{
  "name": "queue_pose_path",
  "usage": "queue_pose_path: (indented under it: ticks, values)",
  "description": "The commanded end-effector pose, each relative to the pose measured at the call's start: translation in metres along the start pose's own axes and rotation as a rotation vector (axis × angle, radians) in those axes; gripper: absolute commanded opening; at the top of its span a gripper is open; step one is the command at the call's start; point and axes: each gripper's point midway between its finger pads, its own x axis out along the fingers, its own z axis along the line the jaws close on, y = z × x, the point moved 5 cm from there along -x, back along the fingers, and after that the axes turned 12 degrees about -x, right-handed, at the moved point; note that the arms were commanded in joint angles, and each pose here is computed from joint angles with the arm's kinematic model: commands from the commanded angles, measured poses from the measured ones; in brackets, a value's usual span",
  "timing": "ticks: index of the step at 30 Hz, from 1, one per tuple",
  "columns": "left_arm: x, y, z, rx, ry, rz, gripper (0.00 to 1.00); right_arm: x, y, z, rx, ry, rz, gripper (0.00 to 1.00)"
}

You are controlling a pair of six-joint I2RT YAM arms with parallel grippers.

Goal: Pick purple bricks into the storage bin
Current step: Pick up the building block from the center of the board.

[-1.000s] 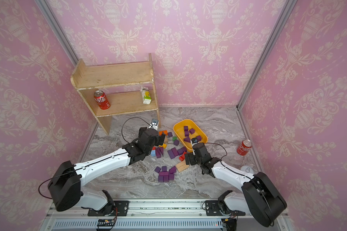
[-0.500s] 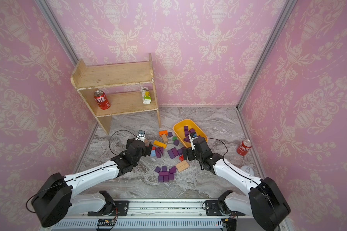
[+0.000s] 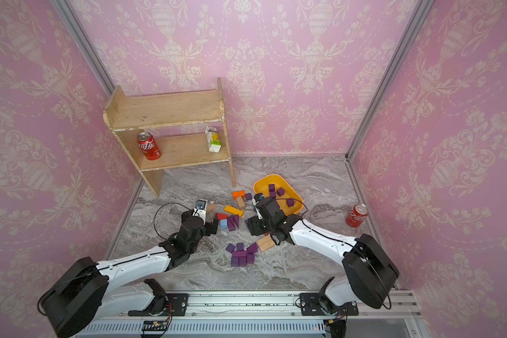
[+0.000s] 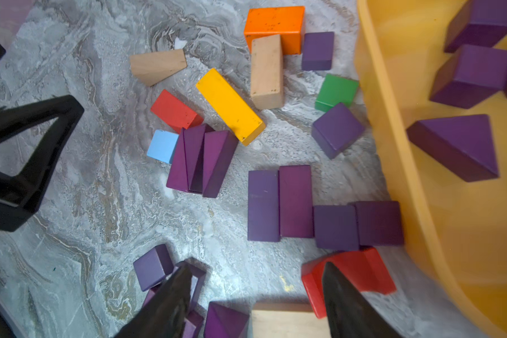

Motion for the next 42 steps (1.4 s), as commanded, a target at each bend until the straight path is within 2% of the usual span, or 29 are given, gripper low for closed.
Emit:
queue_pose_path:
  ticks: [1, 13, 20, 31, 42]
  values:
    - [0.004, -0.002, -0.001, -0.009, 0.006, -0.013, 0.99, 0.011, -0.013, 0.013, 0.012, -0.030, 0.028, 0.67]
    - [0.004, 0.000, 0.002, -0.030, -0.013, -0.006, 0.99, 0.052, -0.035, 0.039, -0.049, -0.083, 0.119, 0.56]
    - [0.004, -0.001, 0.002, -0.027, -0.019, 0.001, 0.99, 0.056, -0.030, 0.023, -0.077, 0.068, 0.211, 0.47]
    - [0.005, 0.000, 0.003, -0.019, -0.031, 0.006, 0.99, 0.047, -0.007, 0.012, -0.078, 0.127, 0.302, 0.51]
    - [0.004, -0.001, 0.003, -0.026, -0.027, 0.007, 0.99, 0.057, 0.001, 0.005, -0.044, 0.104, 0.323, 0.53]
